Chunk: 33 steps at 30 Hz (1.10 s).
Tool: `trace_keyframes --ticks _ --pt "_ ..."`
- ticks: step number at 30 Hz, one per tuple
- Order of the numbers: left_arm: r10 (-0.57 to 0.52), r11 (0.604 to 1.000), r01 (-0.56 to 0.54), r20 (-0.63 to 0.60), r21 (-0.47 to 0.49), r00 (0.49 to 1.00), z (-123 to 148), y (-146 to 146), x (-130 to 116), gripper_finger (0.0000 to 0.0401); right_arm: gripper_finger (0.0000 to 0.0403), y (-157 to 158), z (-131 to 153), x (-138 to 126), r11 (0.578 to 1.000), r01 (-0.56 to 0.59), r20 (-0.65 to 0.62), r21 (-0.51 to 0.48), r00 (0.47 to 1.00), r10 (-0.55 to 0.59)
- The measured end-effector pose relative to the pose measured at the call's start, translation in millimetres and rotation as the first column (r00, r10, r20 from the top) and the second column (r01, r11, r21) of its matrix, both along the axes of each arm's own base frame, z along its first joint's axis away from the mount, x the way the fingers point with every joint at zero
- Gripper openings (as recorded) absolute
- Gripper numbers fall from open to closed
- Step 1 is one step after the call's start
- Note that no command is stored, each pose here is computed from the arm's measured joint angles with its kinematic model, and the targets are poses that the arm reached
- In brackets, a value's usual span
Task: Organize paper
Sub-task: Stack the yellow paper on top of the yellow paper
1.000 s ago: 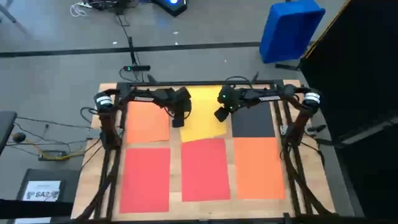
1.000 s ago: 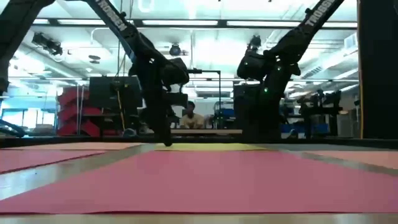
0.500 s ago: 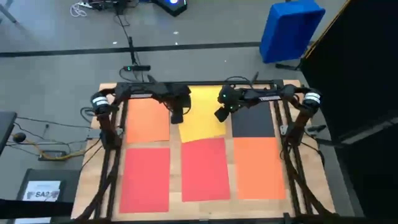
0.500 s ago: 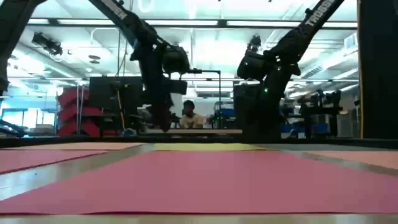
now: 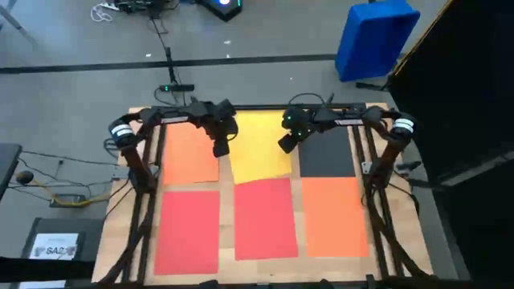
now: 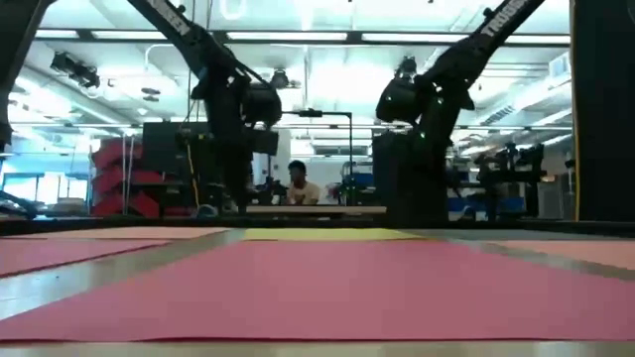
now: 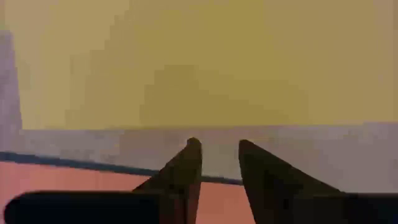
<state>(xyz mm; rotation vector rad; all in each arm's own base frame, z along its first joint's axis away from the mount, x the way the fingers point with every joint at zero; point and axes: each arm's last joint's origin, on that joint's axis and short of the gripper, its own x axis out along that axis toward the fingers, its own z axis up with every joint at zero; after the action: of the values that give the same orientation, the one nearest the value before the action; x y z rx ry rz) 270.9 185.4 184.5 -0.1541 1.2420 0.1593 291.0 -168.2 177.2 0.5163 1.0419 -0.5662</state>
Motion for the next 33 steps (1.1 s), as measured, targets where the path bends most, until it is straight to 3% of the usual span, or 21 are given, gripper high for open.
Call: trace_keyframes --ticks 8,20,28,33 --pt "0.050 0.998 -0.048 0.059 -0.035 0.997 -6 18 -14 0.0090 0.0088 -8 21 5 0.986 -0.123 -0.067 -0.115 0.991 0.116" --pt "0.066 0.997 -0.064 0.040 -0.037 0.997 -8 20 -18 0.0090 0.0005 -11 11 6 0.971 -0.206 -0.132 -0.122 0.973 0.190" --pt "0.074 0.997 -0.075 0.049 0.020 0.996 -7 30 -23 0.0090 0.0001 -41 -24 20 0.973 -0.232 -0.295 0.018 0.928 0.227" --pt "0.079 0.997 -0.080 0.035 0.011 0.996 -8 30 -24 0.0090 0.0000 -46 -31 22 0.972 -0.229 -0.292 0.050 0.928 0.233"
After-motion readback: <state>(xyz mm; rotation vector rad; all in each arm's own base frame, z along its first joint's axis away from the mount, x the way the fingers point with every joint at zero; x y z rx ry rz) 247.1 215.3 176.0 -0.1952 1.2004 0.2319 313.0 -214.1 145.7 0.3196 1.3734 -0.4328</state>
